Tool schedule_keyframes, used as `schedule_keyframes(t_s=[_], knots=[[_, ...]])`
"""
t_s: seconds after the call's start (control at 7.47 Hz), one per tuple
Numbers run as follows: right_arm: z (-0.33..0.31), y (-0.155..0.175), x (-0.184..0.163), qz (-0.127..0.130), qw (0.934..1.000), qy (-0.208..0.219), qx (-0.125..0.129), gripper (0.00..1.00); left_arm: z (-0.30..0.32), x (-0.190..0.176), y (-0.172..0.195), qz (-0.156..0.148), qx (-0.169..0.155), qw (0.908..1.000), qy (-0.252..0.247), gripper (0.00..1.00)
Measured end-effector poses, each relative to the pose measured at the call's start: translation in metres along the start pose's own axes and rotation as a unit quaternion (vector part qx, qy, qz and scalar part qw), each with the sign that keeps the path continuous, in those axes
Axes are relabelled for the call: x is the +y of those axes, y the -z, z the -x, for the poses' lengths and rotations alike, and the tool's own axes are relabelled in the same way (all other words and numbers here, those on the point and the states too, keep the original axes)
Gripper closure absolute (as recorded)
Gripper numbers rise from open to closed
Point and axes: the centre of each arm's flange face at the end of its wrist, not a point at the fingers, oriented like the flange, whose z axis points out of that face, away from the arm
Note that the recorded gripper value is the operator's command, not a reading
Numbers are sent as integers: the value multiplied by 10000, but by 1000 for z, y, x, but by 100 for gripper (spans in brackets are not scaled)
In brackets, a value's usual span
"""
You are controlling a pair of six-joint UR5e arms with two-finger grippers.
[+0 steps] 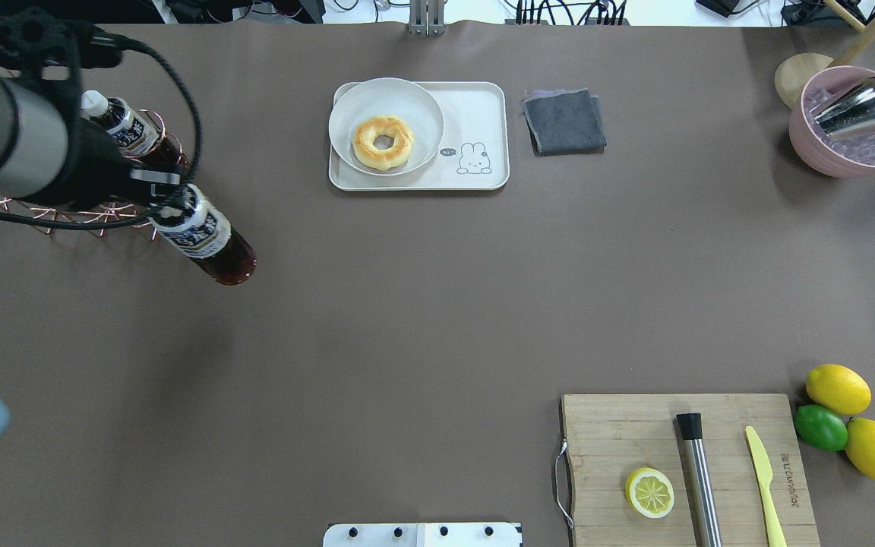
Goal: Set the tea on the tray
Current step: 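Carry the tea bottle with the left gripper to the table center and lower it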
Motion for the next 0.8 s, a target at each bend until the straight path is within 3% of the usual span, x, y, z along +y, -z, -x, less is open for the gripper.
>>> schedule_keyframes(t_s=[0.54, 0.8], knots=[[0, 1, -2, -7, 10000, -6, 6, 0, -193, 14, -35, 169, 7, 9996, 210, 100], [0, 1, -2, -4, 10000, -8, 5, 0, -234, 23, -50, 243, -46, 9995, 197, 100]])
